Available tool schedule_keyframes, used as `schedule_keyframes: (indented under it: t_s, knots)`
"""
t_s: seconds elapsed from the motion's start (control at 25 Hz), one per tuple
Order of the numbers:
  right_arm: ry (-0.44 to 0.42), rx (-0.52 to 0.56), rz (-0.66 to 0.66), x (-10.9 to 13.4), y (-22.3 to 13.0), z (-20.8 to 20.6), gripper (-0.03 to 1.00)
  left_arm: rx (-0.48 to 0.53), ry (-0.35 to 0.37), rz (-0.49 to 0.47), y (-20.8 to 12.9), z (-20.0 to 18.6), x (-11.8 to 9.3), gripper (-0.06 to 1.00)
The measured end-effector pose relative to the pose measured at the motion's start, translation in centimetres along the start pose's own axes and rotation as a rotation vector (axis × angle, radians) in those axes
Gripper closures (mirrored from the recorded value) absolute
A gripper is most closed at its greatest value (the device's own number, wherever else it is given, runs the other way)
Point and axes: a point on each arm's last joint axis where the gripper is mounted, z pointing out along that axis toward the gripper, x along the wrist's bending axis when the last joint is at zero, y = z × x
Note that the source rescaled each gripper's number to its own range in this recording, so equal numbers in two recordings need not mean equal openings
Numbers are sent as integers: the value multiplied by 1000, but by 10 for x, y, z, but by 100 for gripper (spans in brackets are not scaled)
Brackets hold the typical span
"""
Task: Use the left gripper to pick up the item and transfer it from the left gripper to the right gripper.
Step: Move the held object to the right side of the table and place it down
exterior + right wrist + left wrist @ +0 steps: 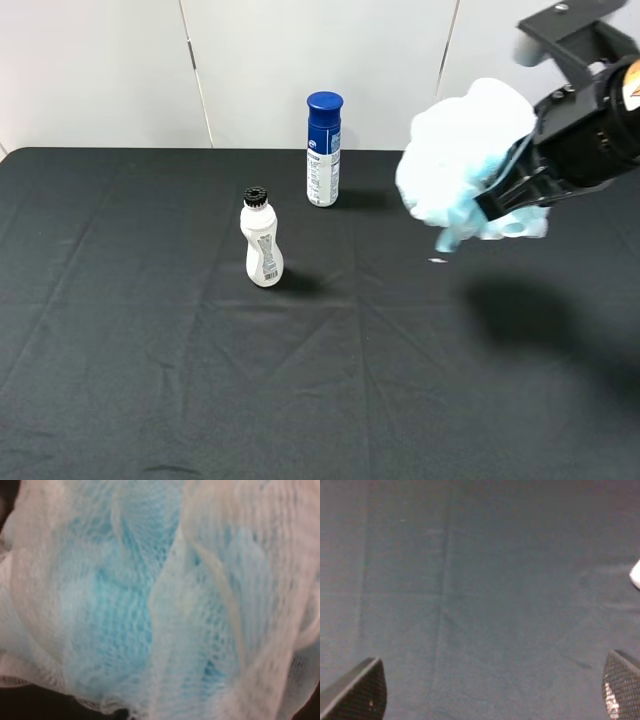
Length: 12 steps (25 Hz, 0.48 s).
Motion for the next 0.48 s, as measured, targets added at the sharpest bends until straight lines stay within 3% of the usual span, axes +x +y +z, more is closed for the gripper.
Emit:
schedule_keyframes:
  t_s: [0.2, 0.48]
  knots:
    - [-69, 54, 95, -27, -7, 3, 97, -2, 17, -10, 0, 0, 0, 19]
    - [-100, 223, 137, -47, -18, 32, 97, -2, 17, -10, 0, 0, 0, 19]
